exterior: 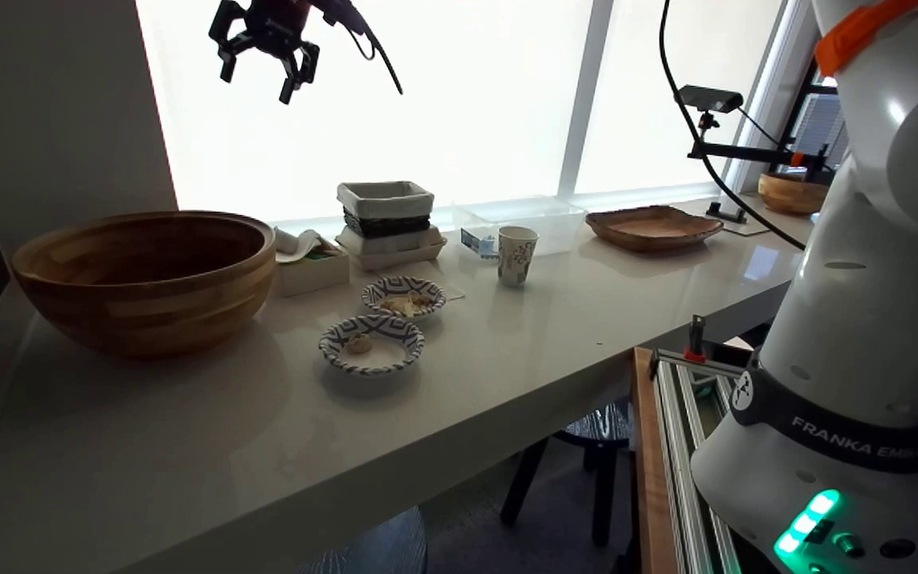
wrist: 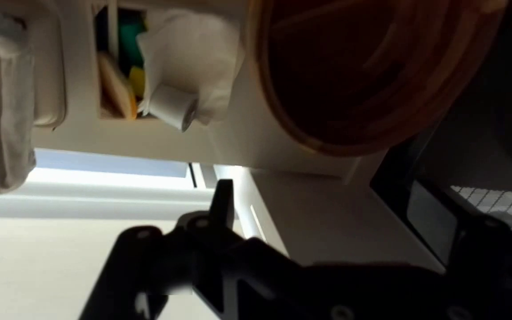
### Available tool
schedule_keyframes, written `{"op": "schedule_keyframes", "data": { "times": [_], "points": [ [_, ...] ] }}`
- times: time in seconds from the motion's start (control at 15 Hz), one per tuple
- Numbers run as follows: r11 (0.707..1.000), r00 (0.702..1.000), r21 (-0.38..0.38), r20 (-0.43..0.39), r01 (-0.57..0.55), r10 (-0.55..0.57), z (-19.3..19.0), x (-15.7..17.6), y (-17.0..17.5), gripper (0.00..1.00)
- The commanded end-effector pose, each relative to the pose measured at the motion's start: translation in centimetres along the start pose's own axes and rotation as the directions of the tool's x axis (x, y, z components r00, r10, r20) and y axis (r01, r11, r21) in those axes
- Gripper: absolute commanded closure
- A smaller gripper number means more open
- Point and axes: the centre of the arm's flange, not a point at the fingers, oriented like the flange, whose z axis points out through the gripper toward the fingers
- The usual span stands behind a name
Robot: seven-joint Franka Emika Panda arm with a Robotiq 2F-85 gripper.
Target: Put the brown basket on the takeaway pack
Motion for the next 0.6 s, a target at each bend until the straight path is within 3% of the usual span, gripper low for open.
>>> {"op": "schedule_keyframes", "data": {
  "times": [0.0, 0.07, 0.13, 0.53],
  "points": [
    [0.992, 0.982, -0.005, 0.142, -0.126, 0.125, -2.0, -3.7, -2.7, 0.0],
    [0.99, 0.979, -0.026, 0.149, -0.136, 0.139, -2.4, -4.2, -2.8, 0.0],
    [0.996, 0.99, -0.002, 0.109, -0.084, 0.084, -1.9, -1.9, -2.5, 0.0],
    [0.996, 0.99, -0.011, 0.109, -0.09, 0.091, -2.1, -2.0, -2.4, 0.0]
  ]
}}
